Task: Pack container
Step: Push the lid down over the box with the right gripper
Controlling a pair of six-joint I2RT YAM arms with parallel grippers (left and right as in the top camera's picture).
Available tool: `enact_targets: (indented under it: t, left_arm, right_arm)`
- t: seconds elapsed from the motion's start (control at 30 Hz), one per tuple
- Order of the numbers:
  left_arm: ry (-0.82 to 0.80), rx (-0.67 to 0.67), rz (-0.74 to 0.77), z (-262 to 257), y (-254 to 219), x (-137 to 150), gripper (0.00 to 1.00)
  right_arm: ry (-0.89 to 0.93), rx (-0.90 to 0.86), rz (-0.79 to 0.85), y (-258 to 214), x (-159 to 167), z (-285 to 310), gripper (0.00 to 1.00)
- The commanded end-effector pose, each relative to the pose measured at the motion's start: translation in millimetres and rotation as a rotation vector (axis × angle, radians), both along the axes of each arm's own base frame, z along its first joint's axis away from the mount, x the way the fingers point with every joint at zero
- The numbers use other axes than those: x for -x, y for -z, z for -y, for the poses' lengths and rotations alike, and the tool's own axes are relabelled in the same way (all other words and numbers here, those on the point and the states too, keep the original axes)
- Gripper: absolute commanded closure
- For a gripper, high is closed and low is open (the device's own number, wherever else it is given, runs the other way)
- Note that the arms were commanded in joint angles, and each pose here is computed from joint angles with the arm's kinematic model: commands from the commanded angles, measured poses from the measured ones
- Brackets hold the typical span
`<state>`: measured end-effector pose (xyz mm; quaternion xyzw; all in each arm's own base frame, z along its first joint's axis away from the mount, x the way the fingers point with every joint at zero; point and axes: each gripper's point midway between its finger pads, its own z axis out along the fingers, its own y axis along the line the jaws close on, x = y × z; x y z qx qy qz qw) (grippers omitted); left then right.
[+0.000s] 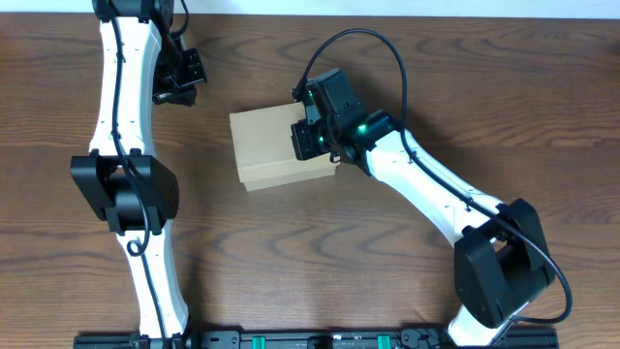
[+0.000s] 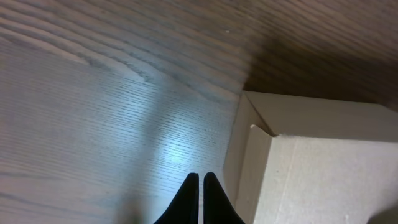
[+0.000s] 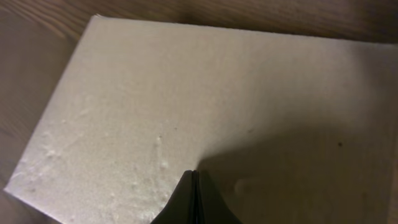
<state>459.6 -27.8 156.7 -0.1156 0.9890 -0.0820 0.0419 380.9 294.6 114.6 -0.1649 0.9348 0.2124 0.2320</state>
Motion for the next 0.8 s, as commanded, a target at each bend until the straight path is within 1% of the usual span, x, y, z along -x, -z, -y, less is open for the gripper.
enact_targets:
  t: [0.0,0.2,0.37,0.5,0.63,0.67,0.7,0.73,0.77]
  left_arm:
    - [-0.025,-0.028,0.007,-7,-4,-1,0.94]
    - [-0.025,-0.027,0.006,-6,-4,-1,0.94]
    - [-0.025,-0.027,0.003,-6,-4,0,0.94]
    - [-0.024,-0.027,-0.006,-6,-4,3,0.94]
    - [-0.023,-0.028,-0.013,-6,-11,8,0.94]
    - [-0.023,-0.028,-0.010,-6,-15,8,0.94]
    - [-0.024,-0.027,-0.004,-6,-19,9,0.94]
    - [-0.018,-0.023,0.015,-6,-24,7,0.94]
    - [-0.014,-0.011,0.030,-3,-30,7,0.86]
  right_arm:
    - [-0.015,0.081,-0.021,26,2,2,0.99]
    - [-0.079,0.137,-0.076,51,22,-9,0.99]
    - [-0.104,0.143,-0.069,49,30,-17,0.99]
    - [-0.105,0.125,-0.042,29,31,-16,0.99]
    - [-0.135,0.080,0.053,-18,30,-16,0.99]
    - [-0.138,0.068,0.078,-30,30,-16,0.97]
    - [-0.144,0.054,0.108,-43,30,-16,0.89]
    - [-0.145,0.041,0.138,-57,31,-15,0.72]
    - [-0.145,0.031,0.166,-69,31,-13,0.41]
